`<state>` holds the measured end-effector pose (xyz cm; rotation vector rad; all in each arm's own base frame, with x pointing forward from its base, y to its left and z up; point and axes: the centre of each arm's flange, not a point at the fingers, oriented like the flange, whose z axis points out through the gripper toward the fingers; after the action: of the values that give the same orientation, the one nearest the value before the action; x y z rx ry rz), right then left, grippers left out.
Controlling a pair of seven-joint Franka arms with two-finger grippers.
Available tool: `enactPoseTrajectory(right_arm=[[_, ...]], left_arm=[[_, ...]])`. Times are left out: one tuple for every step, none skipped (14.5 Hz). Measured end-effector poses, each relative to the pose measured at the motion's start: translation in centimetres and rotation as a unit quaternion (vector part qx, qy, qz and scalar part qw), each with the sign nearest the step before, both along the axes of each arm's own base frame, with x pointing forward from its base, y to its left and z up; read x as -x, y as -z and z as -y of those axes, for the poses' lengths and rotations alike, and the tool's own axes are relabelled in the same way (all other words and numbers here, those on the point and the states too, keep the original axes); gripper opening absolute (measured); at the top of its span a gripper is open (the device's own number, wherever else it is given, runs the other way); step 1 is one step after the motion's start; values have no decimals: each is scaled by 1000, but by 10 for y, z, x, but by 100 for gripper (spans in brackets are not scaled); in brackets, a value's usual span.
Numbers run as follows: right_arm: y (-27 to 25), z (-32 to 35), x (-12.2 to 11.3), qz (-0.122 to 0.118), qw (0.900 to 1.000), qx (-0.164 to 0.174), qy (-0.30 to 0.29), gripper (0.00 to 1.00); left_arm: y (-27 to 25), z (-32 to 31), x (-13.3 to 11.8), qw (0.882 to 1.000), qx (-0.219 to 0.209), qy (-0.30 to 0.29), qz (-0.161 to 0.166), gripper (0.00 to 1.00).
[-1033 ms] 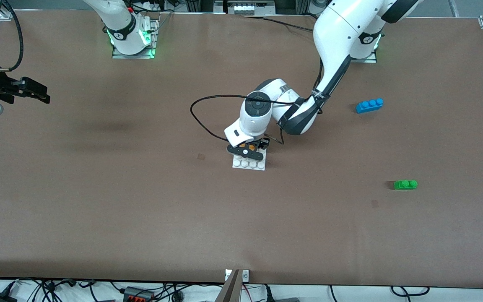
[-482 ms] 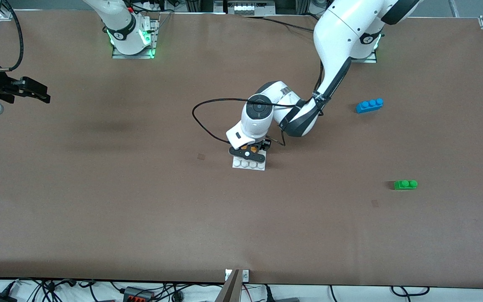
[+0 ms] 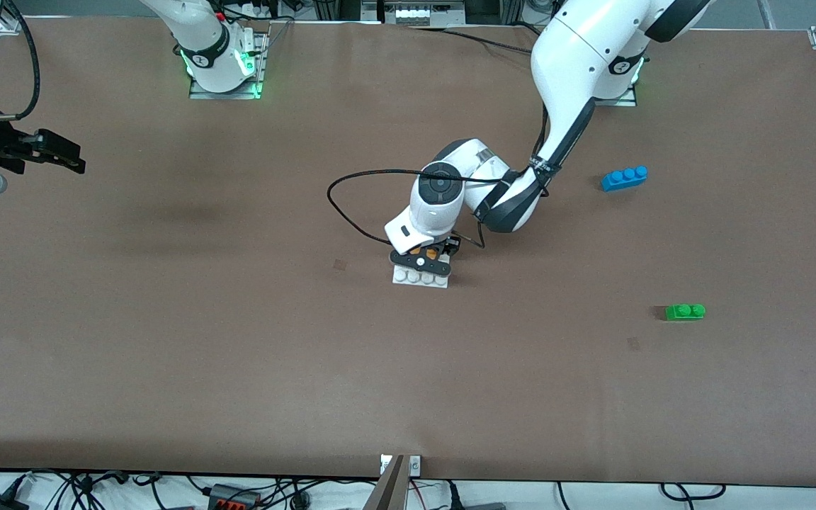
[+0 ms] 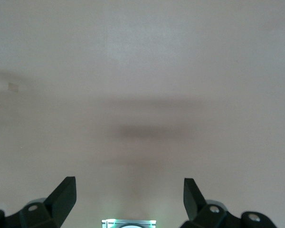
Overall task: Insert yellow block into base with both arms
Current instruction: 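Lower the yellow brick onto the base plate studs and press down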
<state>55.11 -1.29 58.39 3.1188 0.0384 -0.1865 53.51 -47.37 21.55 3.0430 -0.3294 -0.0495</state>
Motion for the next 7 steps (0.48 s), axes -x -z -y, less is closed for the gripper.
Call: enactPoseTrajectory(right_arm=[[0,0,0,0,1000,0,0,100],[0,0,0,0,1000,0,0,100],[0,0,0,0,1000,0,0,100],[0,0,0,0,1000,0,0,100],[0,0,0,0,1000,0,0,100],[0,0,0,0,1000,0,0,100],[0,0,0,-1,1000,0,0,100]], left_arm=[[0,0,0,1000,0,0,0,68],[0,0,0,1000,0,-1,0,68],[0,0,0,1000,0,-1,0,68],[0,0,0,1000,1,-1,0,68],[0,0,0,1000,1,-1,0,68],[0,0,0,1000,1,-1,0,68],[0,-2,-1,1000,1,-2,0,68]])
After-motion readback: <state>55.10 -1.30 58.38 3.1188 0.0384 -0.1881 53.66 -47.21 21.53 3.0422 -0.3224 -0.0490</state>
